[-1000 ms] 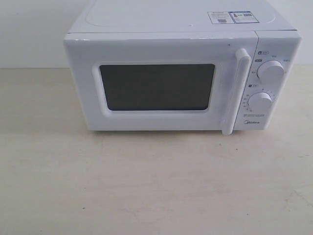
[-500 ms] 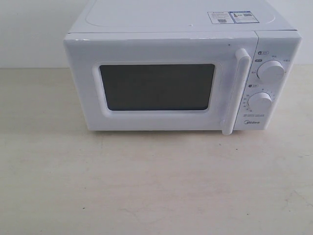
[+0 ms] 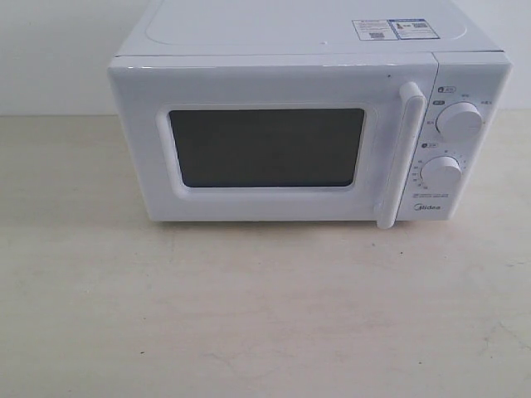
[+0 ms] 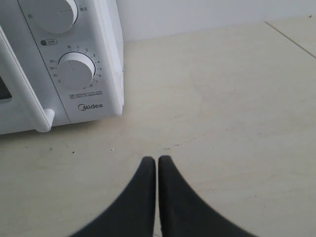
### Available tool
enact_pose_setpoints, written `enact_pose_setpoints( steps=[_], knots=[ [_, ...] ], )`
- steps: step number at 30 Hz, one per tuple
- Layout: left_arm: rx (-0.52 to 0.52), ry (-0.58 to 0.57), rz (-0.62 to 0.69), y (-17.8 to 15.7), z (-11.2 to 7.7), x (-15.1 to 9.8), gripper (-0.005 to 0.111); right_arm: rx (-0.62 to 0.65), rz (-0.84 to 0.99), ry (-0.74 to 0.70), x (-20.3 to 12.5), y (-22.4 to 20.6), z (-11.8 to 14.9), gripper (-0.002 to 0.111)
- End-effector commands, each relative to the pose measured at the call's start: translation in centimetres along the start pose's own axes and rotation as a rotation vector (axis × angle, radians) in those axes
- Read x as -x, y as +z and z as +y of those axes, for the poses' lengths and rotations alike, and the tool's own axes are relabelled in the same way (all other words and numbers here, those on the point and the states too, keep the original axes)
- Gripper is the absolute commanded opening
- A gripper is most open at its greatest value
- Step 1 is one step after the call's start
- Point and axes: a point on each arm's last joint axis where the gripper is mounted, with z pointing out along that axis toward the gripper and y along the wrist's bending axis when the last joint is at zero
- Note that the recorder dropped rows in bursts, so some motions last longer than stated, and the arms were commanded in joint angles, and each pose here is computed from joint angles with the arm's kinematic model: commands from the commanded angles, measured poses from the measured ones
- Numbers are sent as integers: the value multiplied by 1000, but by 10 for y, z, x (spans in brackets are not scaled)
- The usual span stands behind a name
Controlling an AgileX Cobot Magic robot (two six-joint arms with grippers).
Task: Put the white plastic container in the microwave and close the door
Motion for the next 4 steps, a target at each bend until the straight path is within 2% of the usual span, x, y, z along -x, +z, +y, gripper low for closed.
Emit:
enact_pose_setpoints(
  steps=[1, 4],
  knots=[
    [4, -7, 1, 0, 0, -1, 4, -7, -6, 2, 0, -1, 0, 0],
    [4, -7, 1, 0, 0, -1, 4, -7, -6, 0, 0, -1, 0, 0]
  ],
)
